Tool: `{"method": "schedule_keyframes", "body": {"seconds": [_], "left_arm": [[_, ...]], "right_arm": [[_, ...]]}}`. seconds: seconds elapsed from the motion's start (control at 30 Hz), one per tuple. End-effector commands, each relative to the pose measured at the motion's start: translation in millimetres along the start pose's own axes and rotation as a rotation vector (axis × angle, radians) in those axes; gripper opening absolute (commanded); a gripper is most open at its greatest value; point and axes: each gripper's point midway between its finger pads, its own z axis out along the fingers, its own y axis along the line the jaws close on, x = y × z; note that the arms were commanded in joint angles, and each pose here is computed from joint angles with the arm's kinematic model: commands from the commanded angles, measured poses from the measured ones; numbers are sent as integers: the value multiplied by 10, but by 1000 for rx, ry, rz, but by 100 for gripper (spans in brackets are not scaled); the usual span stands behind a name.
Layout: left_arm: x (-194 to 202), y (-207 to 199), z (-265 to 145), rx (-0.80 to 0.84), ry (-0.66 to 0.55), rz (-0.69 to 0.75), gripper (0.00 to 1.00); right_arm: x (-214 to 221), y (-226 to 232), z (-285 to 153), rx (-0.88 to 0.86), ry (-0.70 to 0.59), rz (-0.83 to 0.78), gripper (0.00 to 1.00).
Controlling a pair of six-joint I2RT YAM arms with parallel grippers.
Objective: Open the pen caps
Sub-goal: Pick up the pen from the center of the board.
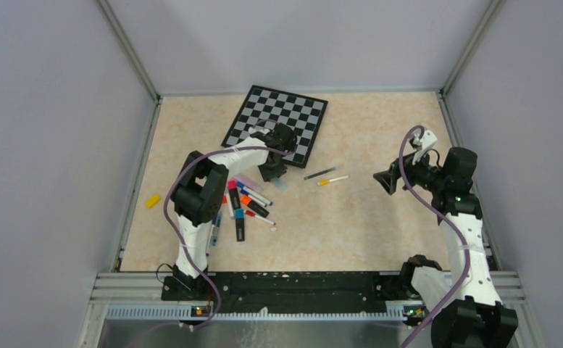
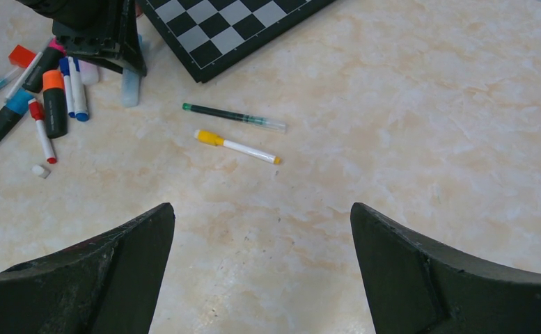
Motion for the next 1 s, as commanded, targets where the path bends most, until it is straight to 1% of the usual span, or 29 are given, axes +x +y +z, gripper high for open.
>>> {"method": "schedule_keyframes", "body": {"seconds": [0.0,0.1,0.13,0.2,0.3,0.43,0.57,0.67,0.73,0.83,0.87,0.97], "left_arm": [[-7,67,88,-48,4,2,38],[47,70,77,-32,22,14,17],[66,73,63,-24,27,15,12],[110,84,24,0,37,24,6],[130,42,-107,55,31,49,1],[136,-20,-349,154,19,76,0],[186,-263,-712,400,9,88,0],[278,-409,-979,574,-4,88,0],[355,-517,-1147,692,-3,76,0],[473,-659,-1311,818,19,33,0],[465,-749,-1396,865,9,21,0],[528,-965,-1563,932,5,-4,0]], "right_arm": [[-15,7,7,-9,-5,-22,94],[-12,11,7,-11,-4,-22,94],[-10,11,8,-11,-3,-21,94],[-9,11,7,-11,-3,-22,94],[-11,24,7,-18,-4,-23,94],[4,98,12,-62,-7,-24,93],[14,222,23,-135,-19,-6,89],[31,384,53,-234,-28,45,87],[47,525,81,-315,-27,73,85],[56,739,111,-427,-31,105,83],[60,808,119,-459,-35,111,83],[68,943,154,-511,-43,157,79]]}}
